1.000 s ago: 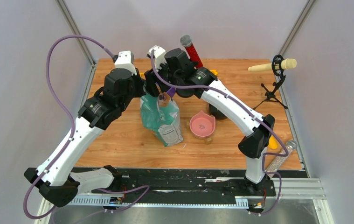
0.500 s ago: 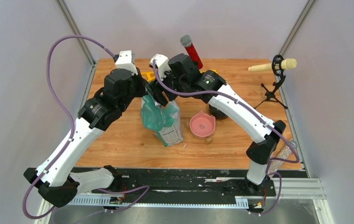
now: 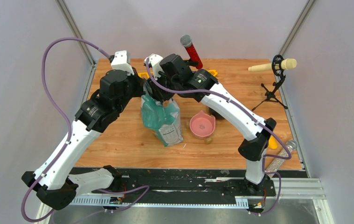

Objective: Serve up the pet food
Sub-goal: Open the pet food bag at the center of the board.

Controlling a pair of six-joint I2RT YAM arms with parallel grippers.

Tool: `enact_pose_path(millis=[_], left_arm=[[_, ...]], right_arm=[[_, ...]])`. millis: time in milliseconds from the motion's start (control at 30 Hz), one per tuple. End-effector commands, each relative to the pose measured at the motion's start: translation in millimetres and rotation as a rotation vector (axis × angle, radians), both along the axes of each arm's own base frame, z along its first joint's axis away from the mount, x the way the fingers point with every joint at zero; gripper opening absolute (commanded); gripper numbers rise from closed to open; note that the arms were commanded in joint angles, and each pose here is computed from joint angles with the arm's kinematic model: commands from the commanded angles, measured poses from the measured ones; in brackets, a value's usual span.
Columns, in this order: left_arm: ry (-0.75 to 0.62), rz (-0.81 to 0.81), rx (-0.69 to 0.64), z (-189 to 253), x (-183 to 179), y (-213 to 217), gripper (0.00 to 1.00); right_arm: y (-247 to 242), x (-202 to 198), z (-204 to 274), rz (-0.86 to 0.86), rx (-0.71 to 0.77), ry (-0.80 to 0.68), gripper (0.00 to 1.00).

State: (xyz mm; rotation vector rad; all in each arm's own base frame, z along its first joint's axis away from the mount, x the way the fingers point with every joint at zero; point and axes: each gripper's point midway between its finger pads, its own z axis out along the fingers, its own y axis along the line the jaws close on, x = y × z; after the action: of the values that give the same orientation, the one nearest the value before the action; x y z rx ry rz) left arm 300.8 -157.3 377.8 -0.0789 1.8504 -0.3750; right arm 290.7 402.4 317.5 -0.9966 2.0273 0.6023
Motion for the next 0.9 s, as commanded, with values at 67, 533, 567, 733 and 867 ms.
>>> enact_pose_path(millis=[67,533,567,733,867], left_arm=[[-0.006,0.018,-0.044,7.4,-3.4,2.9,0.06],[0.076,0.031,-0.055,-9.4,-9.0,2.6,0.73],[0.077,0.026,-0.061,-9.6,-9.8,2.0,0.73],[0.075,0.007,-0.091,-11.2,-12.8,-1.7,0.68],[0.110,-0.014,-0.098,-20.0,-10.6,-10.4,0.67]], right_arm=[[11.4,11.5,22.8,-0.072,0.096,-0.029,0.01],[7.7,14.0,64.0,-0.139,0.261,-0.086,0.00],[5.6,18.1,64.7,-0.165,0.261,-0.093,0.00],[5.1,18.2,69.8,-0.174,0.289,-0.084,0.00],[3.3,15.7,77.4,-0.174,0.316,-0.089,0.00]])
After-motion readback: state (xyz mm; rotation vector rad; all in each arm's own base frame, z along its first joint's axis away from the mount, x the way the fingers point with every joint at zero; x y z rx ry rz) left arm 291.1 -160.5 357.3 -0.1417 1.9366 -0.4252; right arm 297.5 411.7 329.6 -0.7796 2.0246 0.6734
